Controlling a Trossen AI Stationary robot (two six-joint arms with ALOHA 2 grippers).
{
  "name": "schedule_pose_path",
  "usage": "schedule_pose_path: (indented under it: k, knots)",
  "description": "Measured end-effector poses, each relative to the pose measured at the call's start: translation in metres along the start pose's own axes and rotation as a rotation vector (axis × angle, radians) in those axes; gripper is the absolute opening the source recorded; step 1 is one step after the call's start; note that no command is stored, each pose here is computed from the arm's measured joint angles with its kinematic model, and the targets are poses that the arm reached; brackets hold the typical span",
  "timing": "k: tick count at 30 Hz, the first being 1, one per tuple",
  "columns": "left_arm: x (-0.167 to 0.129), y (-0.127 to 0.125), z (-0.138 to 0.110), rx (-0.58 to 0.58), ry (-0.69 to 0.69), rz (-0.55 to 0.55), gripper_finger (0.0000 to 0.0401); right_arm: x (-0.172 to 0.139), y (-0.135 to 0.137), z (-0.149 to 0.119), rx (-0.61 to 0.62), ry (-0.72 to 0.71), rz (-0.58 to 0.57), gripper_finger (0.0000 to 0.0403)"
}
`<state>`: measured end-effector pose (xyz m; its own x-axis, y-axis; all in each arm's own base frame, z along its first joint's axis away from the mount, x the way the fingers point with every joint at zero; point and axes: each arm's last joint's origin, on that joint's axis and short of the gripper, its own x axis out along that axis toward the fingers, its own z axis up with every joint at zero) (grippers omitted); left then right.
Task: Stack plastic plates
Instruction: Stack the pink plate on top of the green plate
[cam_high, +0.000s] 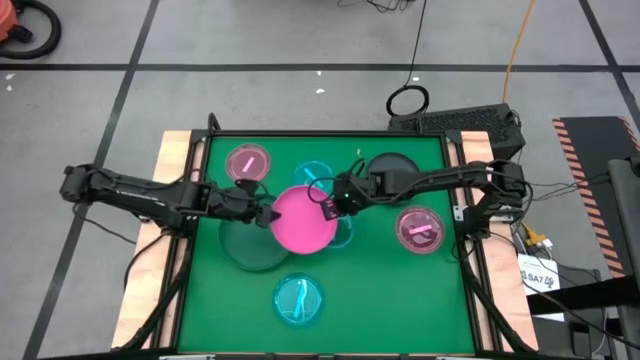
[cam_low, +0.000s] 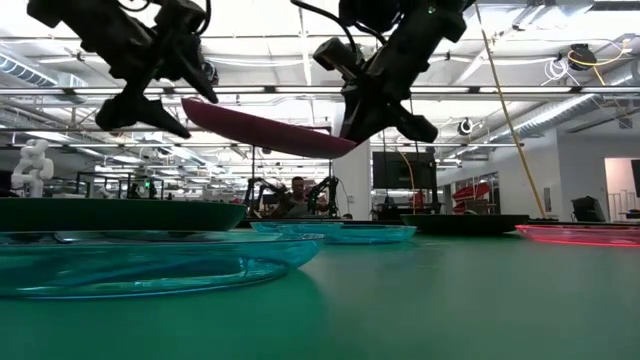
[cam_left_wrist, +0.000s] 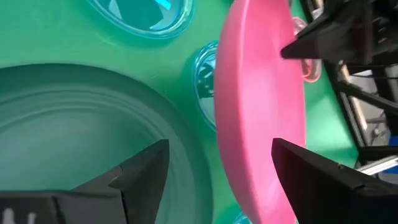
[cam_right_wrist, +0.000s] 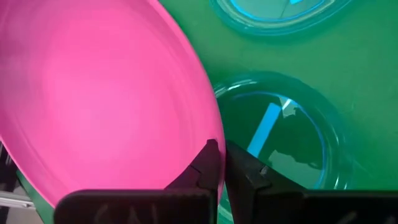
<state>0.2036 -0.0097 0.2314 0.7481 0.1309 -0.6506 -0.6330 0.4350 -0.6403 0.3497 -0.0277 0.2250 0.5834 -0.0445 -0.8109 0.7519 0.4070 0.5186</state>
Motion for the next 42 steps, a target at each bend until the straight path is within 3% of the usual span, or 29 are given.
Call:
schedule_pose_path:
  k: [5, 15, 18, 23, 30, 36, 42]
  knots:
    - [0.007, 0.000, -0.001, -0.013, -0.002, 0.023, 0.0238, 0.000, -0.001, 0.002, 0.002, -0.005, -0.004, 0.0008]
    - [0.008, -0.002, 0.000, 0.003, -0.029, 0.007, 0.0062, 0.000, -0.002, 0.003, -0.003, -0.027, -0.018, 0.0010]
    - [0.008, 0.001, 0.000, 0.007, -0.039, 0.032, 0.0025, -0.001, -0.001, 0.002, -0.005, -0.021, -0.012, 0.0019]
    - [0.009, 0.001, -0.001, 0.004, -0.011, 0.031, 0.0024, -0.002, 0.000, 0.003, -0.003, -0.020, 0.002, 0.0059]
    - [0.002, 0.001, -0.002, -0.029, 0.044, -0.002, 0.0020, -0.003, 0.000, 0.002, -0.009, 0.054, 0.038, 0.0143]
    - [-0.019, 0.006, 0.002, -0.066, 0.092, -0.043, 0.0020, -0.009, 0.002, 0.002, -0.045, 0.114, 0.089, 0.0200]
    - [-0.042, 0.011, 0.007, -0.086, 0.104, -0.102, 0.0020, -0.026, 0.004, 0.010, -0.085, 0.071, 0.144, 0.0233]
